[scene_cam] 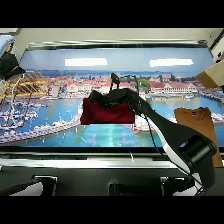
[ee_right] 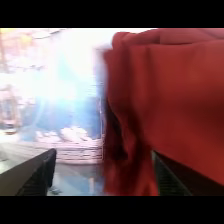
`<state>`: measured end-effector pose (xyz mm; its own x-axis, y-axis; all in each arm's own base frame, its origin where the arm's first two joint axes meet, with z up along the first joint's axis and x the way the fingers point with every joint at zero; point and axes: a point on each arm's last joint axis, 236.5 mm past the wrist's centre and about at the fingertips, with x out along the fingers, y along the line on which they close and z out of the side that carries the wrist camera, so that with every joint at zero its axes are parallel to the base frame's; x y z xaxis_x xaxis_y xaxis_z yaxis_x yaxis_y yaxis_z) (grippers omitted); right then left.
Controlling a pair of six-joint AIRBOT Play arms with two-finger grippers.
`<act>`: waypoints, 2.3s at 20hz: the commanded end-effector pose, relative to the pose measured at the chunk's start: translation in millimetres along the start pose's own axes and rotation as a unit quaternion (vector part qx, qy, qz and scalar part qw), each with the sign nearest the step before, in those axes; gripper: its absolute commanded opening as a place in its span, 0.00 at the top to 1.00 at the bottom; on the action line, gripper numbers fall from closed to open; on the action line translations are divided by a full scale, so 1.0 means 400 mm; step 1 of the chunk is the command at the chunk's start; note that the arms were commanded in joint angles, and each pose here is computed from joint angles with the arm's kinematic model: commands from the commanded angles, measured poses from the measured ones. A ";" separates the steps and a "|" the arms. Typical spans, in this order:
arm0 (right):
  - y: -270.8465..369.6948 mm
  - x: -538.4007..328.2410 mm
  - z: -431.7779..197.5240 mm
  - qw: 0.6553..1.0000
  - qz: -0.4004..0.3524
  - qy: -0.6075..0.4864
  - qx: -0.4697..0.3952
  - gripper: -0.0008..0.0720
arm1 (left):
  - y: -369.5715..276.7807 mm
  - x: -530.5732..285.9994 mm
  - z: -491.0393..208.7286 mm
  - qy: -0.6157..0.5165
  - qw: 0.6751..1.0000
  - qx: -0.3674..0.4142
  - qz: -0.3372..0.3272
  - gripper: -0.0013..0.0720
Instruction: Fold the clothes and pants, and hang the long-sleeved shirts on hangers.
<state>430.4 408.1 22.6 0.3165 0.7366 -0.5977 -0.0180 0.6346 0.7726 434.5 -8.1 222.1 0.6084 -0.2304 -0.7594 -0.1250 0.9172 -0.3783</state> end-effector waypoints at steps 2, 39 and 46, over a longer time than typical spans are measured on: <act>0.069 -0.134 0.064 0.998 0.027 -0.026 -0.045 0.05 | -0.008 0.007 -0.005 0.005 1.000 0.004 -0.002 0.96; -0.645 -1.096 0.587 0.916 -0.158 -0.318 0.187 0.96 | -0.017 0.010 -0.009 0.007 1.000 0.013 -0.004 0.96; -0.724 -1.391 0.418 0.838 -0.276 -0.372 0.289 0.96 | -0.018 0.010 -0.010 0.008 1.000 0.012 -0.004 0.96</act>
<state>462.9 -194.0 160.3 0.7057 -0.0121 -0.7084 0.6048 0.5311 0.5934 435.1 -17.0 219.3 0.5976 -0.2432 -0.7640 -0.0990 0.9232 -0.3714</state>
